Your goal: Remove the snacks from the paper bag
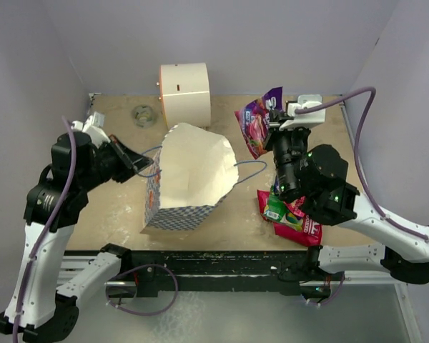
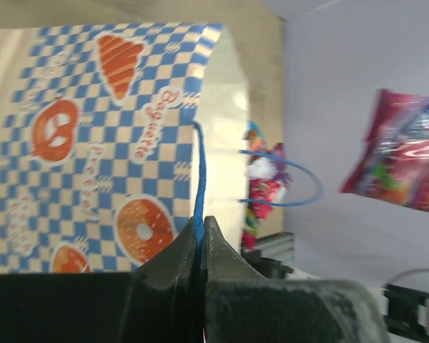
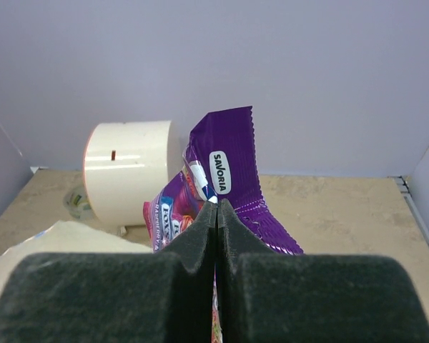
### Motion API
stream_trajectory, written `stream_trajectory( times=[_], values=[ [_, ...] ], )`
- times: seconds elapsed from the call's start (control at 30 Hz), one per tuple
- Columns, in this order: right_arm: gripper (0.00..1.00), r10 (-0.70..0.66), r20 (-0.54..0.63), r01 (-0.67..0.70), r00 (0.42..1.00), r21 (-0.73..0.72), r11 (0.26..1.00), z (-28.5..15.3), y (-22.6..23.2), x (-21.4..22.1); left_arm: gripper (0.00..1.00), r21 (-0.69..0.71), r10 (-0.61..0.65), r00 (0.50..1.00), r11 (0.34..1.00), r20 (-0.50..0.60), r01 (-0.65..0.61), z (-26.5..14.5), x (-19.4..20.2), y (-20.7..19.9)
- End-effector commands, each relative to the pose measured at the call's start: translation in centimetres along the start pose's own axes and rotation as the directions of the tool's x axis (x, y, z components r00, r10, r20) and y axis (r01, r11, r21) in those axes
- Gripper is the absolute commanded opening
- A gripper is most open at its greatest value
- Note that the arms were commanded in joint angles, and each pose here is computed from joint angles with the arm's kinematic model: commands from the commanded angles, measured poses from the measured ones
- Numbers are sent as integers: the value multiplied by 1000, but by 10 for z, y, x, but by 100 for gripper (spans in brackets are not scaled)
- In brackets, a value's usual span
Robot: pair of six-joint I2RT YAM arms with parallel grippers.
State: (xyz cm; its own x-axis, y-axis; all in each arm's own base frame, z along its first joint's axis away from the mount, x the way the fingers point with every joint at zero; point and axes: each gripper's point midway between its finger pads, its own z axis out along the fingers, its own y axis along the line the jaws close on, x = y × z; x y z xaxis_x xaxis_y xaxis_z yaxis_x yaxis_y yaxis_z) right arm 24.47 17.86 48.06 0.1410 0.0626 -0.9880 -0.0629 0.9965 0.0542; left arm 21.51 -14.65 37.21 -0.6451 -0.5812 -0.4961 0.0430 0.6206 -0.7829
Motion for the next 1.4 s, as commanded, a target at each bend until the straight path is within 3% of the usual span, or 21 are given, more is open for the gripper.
stream_trajectory(
  times=[0.0, 0.17, 0.27, 0.43, 0.53, 0.67, 0.77, 1.07, 1.37],
  values=[
    [0, 28, 12, -28, 1000, 37, 999, 0, -13, -25, 0, -362, 79, 996, 930, 34, -61, -29, 7, 79],
    [0, 25, -45, -23, 999, 41, 999, -5, -16, 2, 0, -552, 136, 988, 831, 78, -71, -51, -4, 113],
    [0, -17, -129, 21, 992, 34, 999, -8, -9, 28, 1, -591, 144, 982, 805, 120, -46, -63, -8, 120],
    [0, -10, -247, 30, 969, 79, 996, -2, -14, 70, 24, -573, 143, 968, 819, 204, 0, -77, -14, 117],
    [0, 96, -329, -57, 939, 126, 990, 6, -28, 101, 38, -552, 141, 963, 834, 230, 10, -80, -18, 110],
    [0, 271, -382, -216, 884, 181, 960, 3, -48, 129, 49, -524, 148, 957, 852, 250, 5, -86, -25, 96],
    [0, 335, -401, -236, 853, 277, 931, -12, -72, 150, 64, -502, 157, 952, 865, 264, -3, -90, -32, 83],
    [0, 529, -234, -363, 816, 505, 783, -35, -128, 184, 93, -473, 164, 937, 881, 307, 1, -102, -42, 68],
    [0, 606, -107, -390, 788, 674, 627, -46, -171, 227, 100, -440, 195, 921, 898, 337, -29, -117, -49, 53]
  ],
)
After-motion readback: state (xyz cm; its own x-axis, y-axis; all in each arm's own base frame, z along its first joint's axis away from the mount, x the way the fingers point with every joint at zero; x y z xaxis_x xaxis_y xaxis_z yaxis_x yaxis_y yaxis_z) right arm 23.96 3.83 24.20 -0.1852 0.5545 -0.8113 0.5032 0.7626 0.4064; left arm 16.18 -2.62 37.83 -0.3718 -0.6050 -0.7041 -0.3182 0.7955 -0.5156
